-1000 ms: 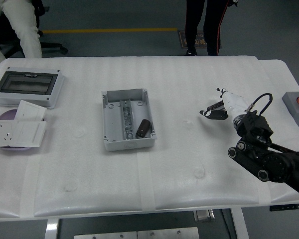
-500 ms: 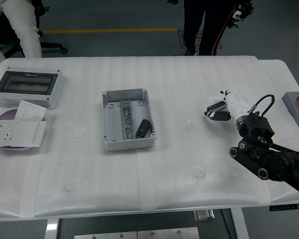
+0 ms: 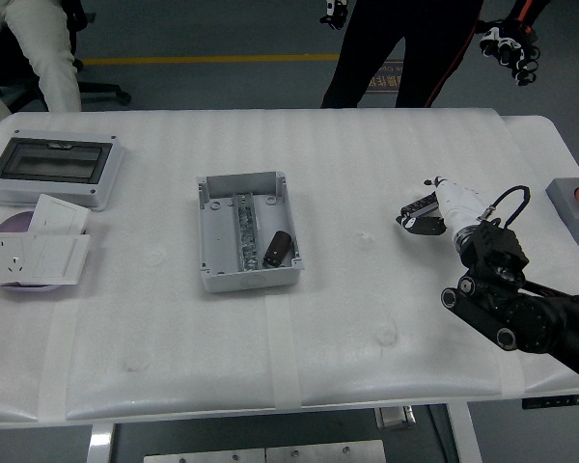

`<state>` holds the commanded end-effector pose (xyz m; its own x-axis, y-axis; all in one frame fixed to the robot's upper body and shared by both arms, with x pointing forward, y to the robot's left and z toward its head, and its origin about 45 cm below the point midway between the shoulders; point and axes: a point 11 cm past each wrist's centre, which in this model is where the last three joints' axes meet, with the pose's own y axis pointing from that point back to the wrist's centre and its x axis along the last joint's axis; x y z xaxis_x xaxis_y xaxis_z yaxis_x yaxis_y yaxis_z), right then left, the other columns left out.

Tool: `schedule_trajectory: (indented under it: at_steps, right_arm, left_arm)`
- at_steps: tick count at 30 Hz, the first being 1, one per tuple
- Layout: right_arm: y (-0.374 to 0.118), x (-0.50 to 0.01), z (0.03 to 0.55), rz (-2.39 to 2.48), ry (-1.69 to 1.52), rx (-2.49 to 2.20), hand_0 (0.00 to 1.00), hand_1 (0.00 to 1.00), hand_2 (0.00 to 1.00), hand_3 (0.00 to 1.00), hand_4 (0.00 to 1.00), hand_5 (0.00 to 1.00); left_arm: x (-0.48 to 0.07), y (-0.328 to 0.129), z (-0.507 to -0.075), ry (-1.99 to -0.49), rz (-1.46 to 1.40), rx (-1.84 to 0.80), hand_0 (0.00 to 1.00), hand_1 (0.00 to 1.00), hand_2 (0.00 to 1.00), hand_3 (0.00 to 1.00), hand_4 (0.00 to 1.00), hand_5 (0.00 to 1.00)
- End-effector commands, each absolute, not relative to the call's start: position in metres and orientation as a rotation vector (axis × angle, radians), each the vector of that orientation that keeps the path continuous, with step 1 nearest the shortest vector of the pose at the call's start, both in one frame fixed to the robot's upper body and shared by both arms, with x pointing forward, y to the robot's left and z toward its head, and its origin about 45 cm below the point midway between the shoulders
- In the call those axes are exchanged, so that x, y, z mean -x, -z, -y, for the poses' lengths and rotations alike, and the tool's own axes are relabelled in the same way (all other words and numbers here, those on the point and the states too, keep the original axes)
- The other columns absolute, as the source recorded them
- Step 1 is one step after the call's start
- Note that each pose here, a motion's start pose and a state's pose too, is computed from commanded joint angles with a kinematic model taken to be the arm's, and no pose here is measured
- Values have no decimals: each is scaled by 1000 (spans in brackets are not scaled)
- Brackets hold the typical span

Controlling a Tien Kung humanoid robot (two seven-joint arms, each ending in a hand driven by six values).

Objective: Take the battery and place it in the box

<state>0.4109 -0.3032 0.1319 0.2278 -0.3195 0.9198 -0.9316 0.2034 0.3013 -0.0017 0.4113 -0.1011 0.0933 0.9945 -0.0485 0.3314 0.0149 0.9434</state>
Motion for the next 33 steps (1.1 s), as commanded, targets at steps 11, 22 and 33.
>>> schedule_trajectory:
  at_steps: [11,22,33]
  right_arm:
    - [-131,-410,302,1331,-679,-1347,756,602,634,699,594,242]
    - [-157,-411,273,1365,-766,-1428,740,580,625,691,585,245]
    - [-198,-378,160,1331,-903,-1806,738,578,626,686,593,256]
  left_arm:
    - [0,102,-411,-940,-1371,-1467,359,553,424,369,2,2]
    - [1,103,-409,-936,-1373,-1465,360,552,437,372,2,2]
    - [1,102,-410,-934,-1382,-1470,361,552,438,373,2,2]
